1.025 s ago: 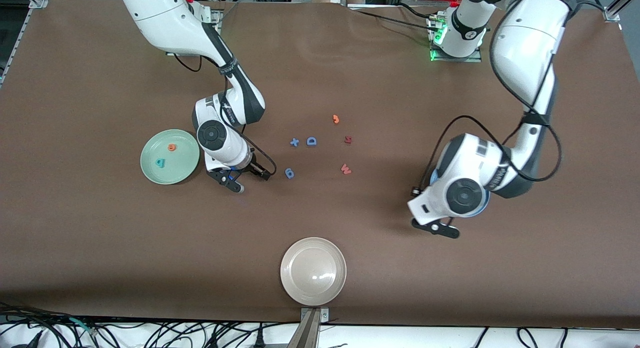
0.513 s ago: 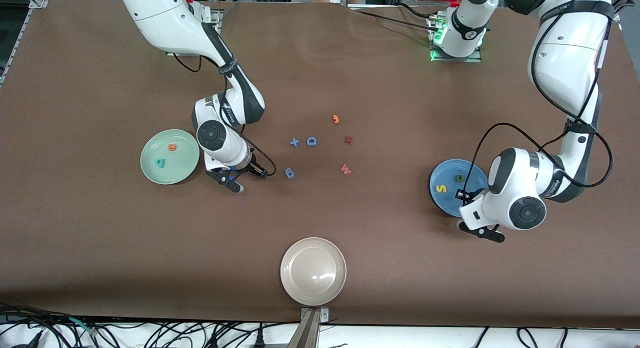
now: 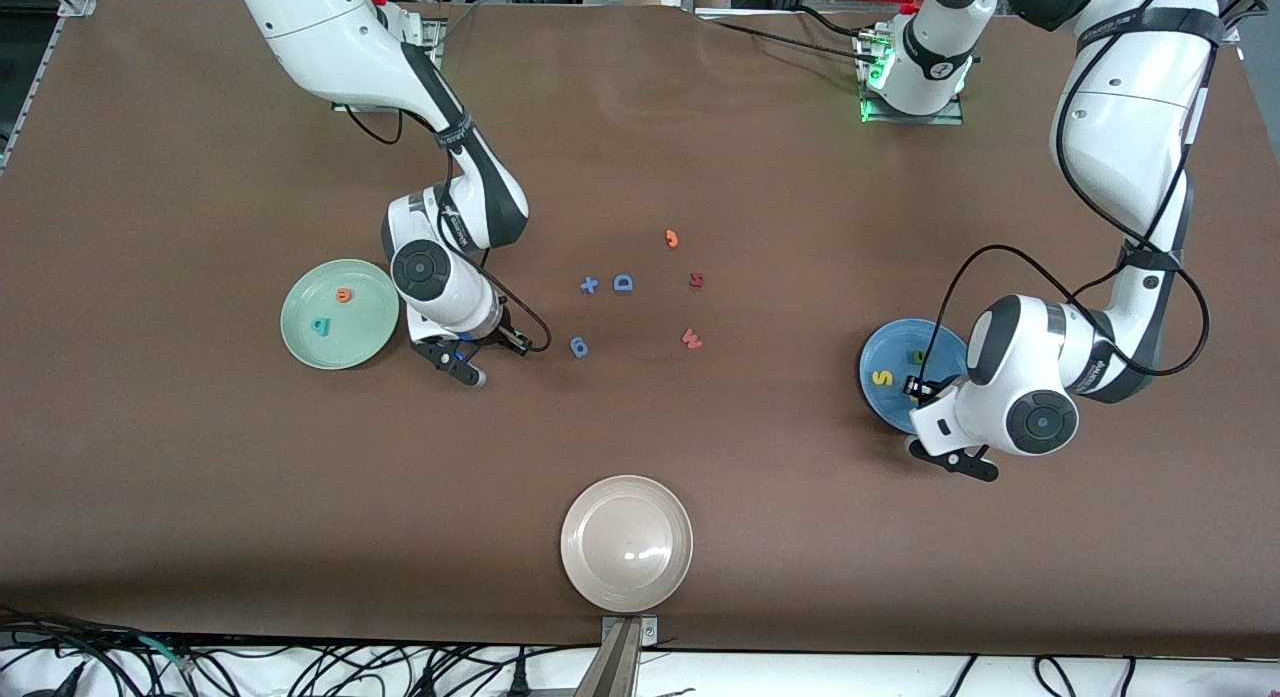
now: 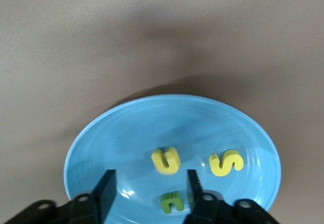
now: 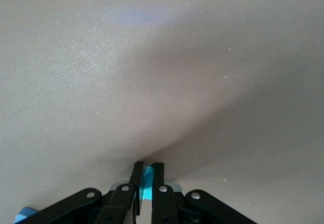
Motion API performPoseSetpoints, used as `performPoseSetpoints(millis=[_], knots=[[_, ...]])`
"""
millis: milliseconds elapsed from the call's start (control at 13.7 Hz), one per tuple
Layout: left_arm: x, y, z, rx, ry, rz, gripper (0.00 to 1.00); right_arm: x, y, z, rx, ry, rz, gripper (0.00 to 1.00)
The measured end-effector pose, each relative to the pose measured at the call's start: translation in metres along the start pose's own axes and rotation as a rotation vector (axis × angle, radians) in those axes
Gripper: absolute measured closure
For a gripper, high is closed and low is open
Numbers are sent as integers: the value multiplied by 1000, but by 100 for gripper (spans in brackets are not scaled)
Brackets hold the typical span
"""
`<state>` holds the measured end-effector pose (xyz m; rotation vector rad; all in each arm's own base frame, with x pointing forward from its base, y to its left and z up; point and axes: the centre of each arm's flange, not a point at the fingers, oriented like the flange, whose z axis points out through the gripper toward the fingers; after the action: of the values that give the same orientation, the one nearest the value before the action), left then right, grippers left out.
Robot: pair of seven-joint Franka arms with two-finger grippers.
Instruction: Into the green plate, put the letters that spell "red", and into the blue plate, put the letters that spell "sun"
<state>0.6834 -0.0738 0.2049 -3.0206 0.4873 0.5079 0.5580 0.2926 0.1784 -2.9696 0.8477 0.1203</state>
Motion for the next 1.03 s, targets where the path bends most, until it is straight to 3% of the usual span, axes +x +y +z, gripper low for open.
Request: performPoseSetpoints(millis=[146,220,439,659,879,1025], knots=[[1,4,-1,1,1,5,5,9,5,-13,-33,-18,3,90],[1,5,-2,1,3,7,0,17,10,-28,-53,-30,-3,90],[-2,20,-34,-2,34,28,0,45,42,-87,-101,-67,-43,90],[-25,62,-95,-96,26,28,0,75,83,-120,-130,-102,-115,90],[-70,80,-171,-115,18,19,0,117,148,-116,-150,-121,-220,90],[-107,89,-233,-81,76,-22,0,127,177,-101,-147,-104,-263,90]])
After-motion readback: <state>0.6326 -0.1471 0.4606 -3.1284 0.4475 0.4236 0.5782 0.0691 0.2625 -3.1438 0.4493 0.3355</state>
